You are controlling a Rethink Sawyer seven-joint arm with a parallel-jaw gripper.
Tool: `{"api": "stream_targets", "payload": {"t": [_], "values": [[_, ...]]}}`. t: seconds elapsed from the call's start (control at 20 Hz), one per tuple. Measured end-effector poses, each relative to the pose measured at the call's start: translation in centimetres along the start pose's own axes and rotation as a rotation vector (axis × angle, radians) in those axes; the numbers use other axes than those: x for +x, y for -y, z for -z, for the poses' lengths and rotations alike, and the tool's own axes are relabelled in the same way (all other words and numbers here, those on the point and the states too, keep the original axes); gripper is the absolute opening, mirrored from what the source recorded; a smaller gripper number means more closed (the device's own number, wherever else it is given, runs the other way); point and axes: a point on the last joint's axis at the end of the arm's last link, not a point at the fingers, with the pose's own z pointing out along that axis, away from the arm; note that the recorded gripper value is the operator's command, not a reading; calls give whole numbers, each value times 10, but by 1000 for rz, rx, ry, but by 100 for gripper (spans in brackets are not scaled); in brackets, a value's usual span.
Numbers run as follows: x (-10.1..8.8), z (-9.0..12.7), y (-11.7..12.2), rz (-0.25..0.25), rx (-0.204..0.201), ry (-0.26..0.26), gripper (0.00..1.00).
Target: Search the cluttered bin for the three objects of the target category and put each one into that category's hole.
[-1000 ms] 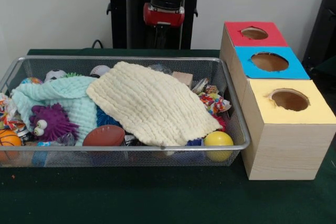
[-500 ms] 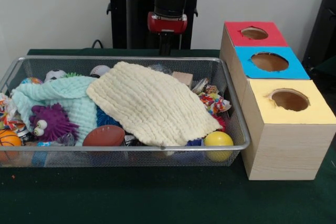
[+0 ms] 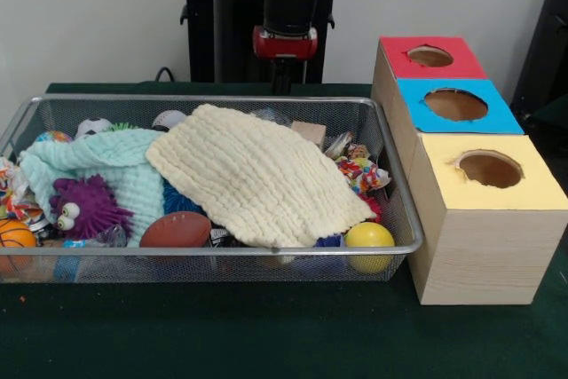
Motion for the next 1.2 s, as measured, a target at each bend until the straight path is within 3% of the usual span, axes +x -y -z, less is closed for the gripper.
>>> {"api": "stream_targets", "payload": {"t": [0.3,0.75,1.2], "values": [[11,-8,-5,3,-12,-21,0],[13,-9,-5,11,-15,2,0],[15,-10,-6,64,27,123,0]]}}
